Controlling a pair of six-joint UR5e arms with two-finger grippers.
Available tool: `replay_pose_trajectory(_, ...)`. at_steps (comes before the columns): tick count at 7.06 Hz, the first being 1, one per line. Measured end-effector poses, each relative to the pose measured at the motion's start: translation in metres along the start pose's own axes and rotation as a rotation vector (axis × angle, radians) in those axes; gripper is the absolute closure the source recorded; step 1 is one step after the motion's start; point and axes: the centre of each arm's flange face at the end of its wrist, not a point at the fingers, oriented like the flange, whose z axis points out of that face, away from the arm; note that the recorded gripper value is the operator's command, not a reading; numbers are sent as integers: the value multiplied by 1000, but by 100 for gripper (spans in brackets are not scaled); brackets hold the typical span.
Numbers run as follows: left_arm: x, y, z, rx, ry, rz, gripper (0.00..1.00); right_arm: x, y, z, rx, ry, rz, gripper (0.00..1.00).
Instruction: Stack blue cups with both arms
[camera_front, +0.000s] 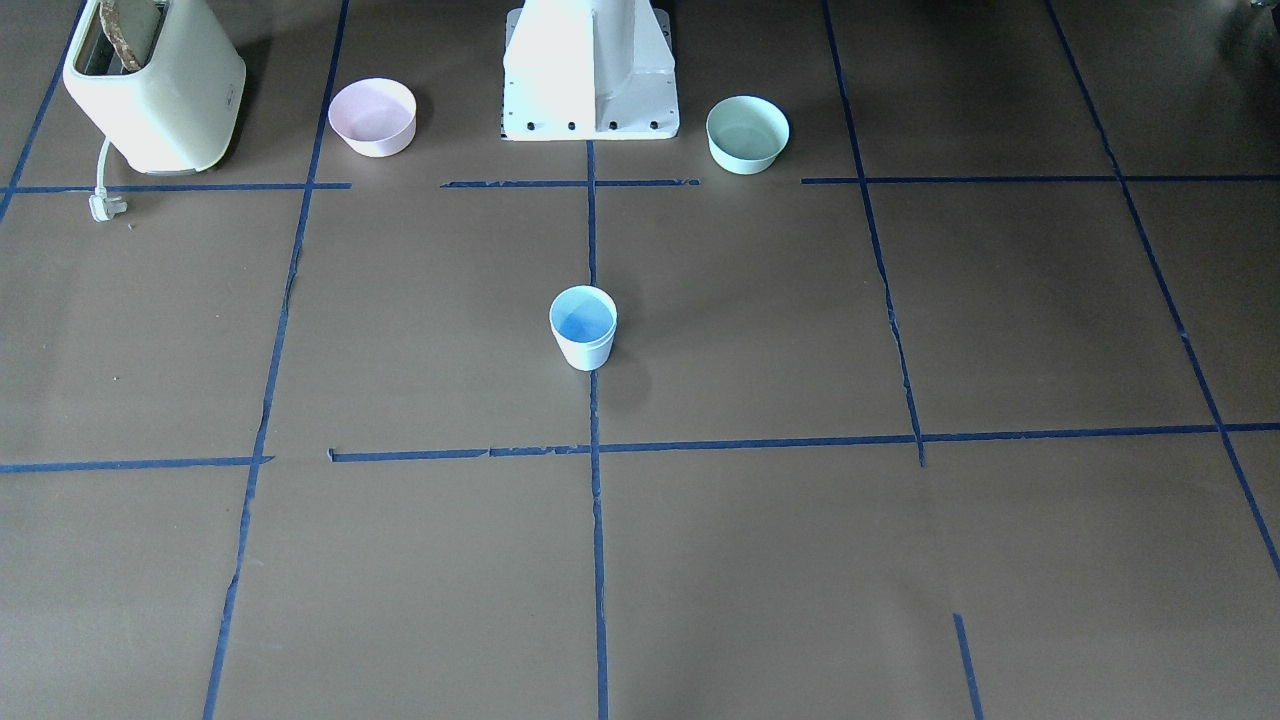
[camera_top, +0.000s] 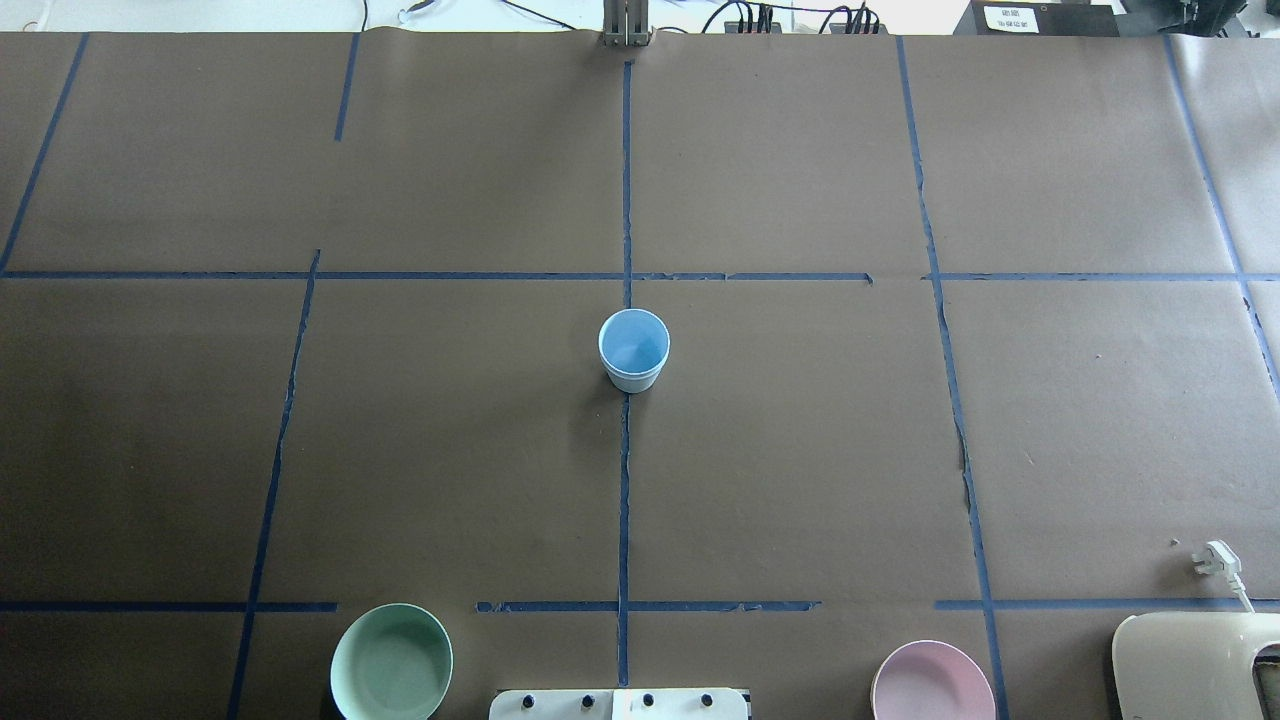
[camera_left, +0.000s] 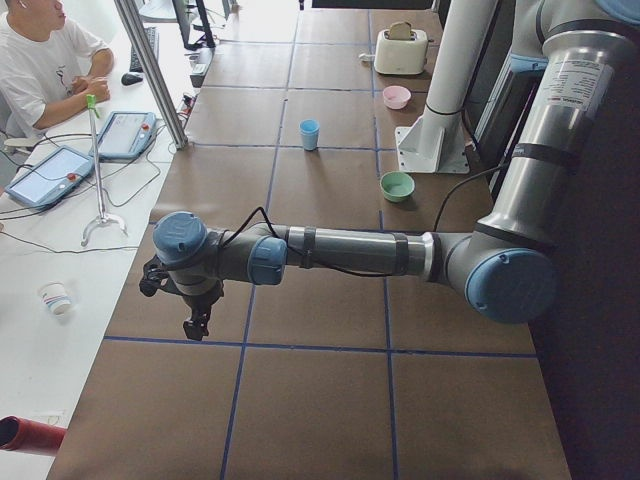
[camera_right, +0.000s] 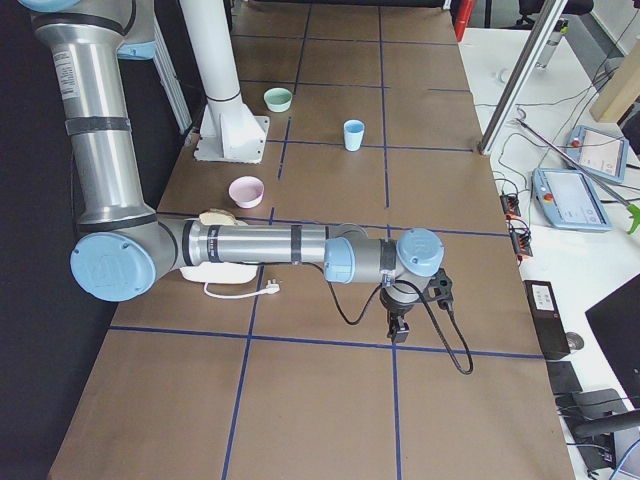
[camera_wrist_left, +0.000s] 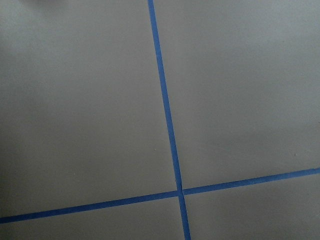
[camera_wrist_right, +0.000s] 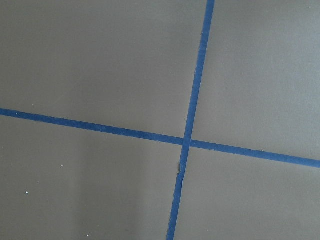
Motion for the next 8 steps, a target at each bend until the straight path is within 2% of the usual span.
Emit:
replay_pose_trajectory(3,21,0,32,-44,18,105,0,-5,-13,-5,8,3,-5,0)
replay_pose_trajectory(5,20,8,37,-42,14,120,0,-3,-12,-1,0,2,0,0)
replay_pose_trajectory(8,17,20,41,-46,18,115,0,1,-10,4,18,2,-17,0)
